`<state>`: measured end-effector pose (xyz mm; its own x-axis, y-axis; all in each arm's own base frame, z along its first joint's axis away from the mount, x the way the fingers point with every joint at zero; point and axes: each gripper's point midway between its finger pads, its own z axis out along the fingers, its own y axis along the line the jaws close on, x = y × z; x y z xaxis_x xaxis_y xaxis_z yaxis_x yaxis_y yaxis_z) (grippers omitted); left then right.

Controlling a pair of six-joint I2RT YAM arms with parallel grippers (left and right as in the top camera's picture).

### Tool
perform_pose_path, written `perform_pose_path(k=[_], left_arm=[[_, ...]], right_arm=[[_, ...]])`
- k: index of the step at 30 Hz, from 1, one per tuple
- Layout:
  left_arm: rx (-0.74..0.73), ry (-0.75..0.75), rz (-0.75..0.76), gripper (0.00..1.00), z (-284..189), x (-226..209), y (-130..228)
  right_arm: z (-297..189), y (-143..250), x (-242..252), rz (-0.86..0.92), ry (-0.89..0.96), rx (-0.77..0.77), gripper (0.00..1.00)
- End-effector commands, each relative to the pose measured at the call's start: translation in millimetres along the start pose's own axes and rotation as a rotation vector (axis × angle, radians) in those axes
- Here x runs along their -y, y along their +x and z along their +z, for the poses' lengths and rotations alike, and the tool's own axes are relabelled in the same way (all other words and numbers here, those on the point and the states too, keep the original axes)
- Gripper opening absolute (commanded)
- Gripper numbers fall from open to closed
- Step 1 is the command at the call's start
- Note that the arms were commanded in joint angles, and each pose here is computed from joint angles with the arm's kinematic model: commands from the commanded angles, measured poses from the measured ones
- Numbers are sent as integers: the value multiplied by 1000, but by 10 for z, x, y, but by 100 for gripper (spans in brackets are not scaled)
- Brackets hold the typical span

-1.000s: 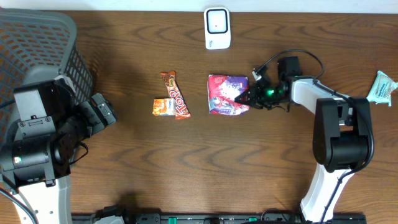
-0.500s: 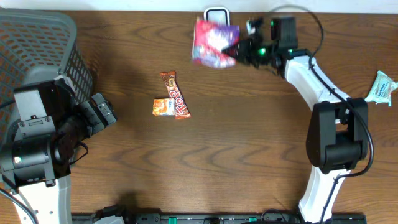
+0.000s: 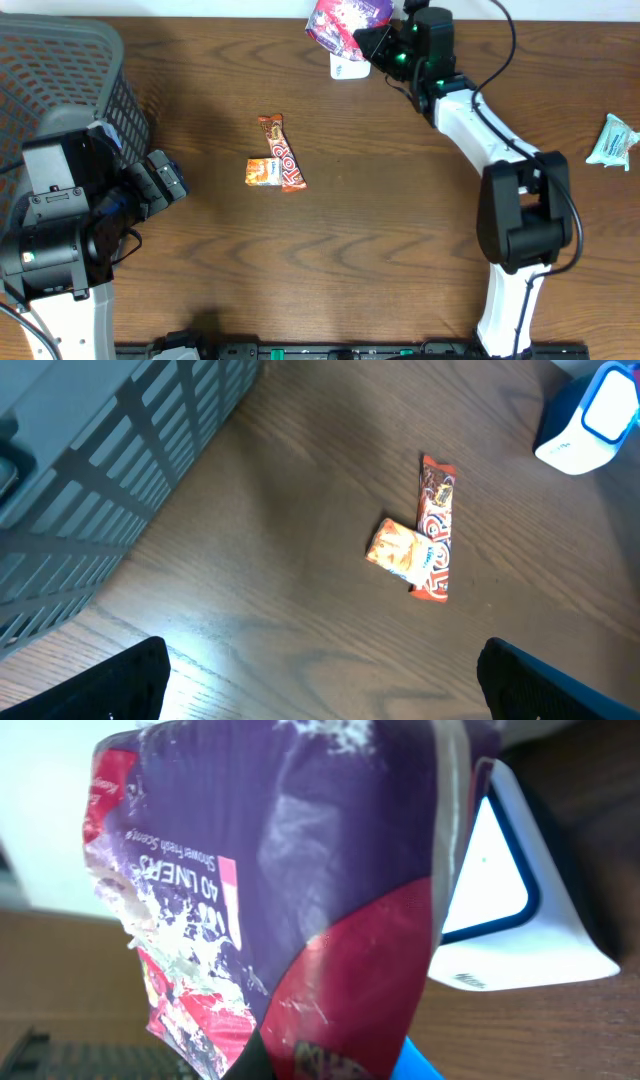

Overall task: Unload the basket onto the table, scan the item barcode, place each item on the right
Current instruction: 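Hold the purple pack up against the white scanner, then carry the purple pack to the right edge beside the green packet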

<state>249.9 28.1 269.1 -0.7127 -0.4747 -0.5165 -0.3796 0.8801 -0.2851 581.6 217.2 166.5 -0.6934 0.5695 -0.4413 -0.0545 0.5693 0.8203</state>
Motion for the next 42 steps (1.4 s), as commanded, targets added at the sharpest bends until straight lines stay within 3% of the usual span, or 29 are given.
perform_pose_path(k=[1, 7, 13, 21, 26, 34, 35, 36, 39, 42], left_arm=[[12, -4, -6, 98, -24, -5, -29], [12, -3, -6, 98, -24, -5, -29], [12, -4, -6, 98, -24, -5, -29], [12, -4, -6, 98, -24, -5, -29], [12, -4, -6, 98, -24, -5, -29], [12, -4, -6, 98, -24, -5, -29], [12, -4, -6, 98, -24, -5, -29], [12, -4, -6, 98, -24, -5, -29], [12, -4, -6, 98, -24, -5, -29], [12, -4, -6, 98, -24, -5, -29]], right_arm=[[145, 39, 233, 78, 41, 16, 1], [151, -26, 324, 7, 49, 24, 1], [-168, -584, 384, -25, 52, 16, 1], [-1423, -1495, 1225, 31, 419, 78, 1], [-2209, -1599, 1961, 216, 587, 79, 1], [-3193, -1548, 2889, 300, 777, 88, 1], [-3264, -1529, 2961, 296, 786, 83, 5], [-3329, -1507, 3023, 293, 794, 77, 15], [-3461, -1437, 3152, 289, 810, 58, 75], [-3487, -1410, 3131, 269, 790, 33, 89]])
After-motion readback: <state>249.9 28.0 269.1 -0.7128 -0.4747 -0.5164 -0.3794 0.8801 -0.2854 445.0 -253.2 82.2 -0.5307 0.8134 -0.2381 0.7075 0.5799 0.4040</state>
